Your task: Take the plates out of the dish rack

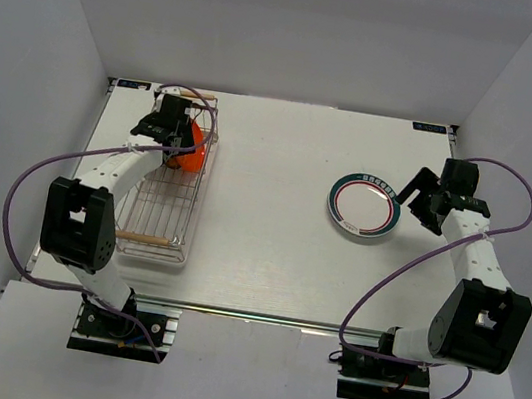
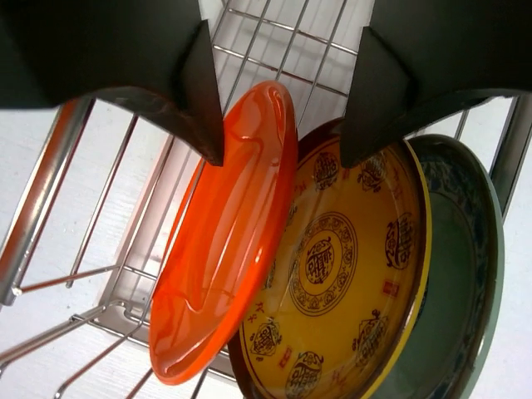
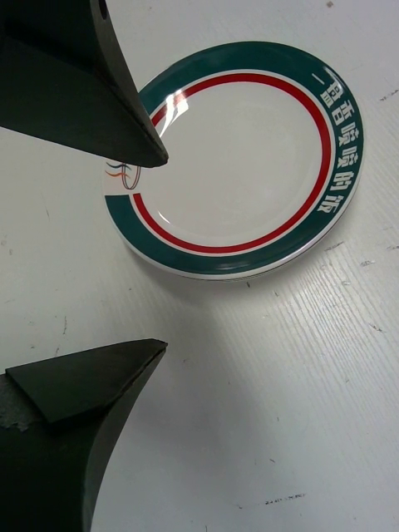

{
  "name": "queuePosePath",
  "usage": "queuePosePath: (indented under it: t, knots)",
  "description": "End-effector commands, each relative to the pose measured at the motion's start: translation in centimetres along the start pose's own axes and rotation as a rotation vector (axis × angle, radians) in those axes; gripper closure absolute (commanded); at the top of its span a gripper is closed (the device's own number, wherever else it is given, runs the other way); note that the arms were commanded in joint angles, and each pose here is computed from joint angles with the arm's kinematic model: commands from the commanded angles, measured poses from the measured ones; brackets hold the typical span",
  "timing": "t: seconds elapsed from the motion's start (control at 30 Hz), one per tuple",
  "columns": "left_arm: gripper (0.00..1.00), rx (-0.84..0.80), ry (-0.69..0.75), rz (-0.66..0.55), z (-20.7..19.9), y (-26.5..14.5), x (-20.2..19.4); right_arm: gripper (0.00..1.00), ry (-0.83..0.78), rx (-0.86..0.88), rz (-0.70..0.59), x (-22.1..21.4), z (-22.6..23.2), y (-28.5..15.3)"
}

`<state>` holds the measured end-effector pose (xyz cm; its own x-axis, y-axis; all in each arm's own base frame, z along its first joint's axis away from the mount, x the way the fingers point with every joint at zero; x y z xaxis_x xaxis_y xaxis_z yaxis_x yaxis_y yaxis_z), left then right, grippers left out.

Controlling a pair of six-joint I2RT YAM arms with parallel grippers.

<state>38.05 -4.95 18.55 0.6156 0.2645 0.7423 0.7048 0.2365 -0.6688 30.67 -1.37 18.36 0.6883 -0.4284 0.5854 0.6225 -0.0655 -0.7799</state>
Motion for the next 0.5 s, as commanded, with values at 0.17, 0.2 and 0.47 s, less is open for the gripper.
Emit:
queuePosePath:
  t: [0.17, 0.2, 0.47]
  knots:
    - [0.56, -0.016, -0.027, -0.051, -0.1, -0.4, 1.6, 0.11, -0.003, -0.005, -0.034, 0.7, -0.1, -0.4]
    - [0.63, -0.013, -0.028, -0.049, -0.1, -0.4, 1.6, 0.11, -0.002, 0.002, -0.029, 0.6, -0.1, -0.3]
    - [0.89, 0.038, -0.030, -0.059, 0.6, -1.4, 2.2, 0.11, -0.008, 0.016, -0.025, 0.5, 0.1, -0.3]
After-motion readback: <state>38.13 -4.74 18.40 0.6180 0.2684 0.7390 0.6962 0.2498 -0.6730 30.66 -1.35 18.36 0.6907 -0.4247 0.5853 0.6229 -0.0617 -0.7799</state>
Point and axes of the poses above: each gripper's point midway between its finger pads, its own y axis out along the fingers, its own z axis along the line the jaws close on, x = y × z, the point moved 7 cm from there along -y, back along the fingers, and after that the axes turned 3 degrees about -y, right-handed, at the moved point
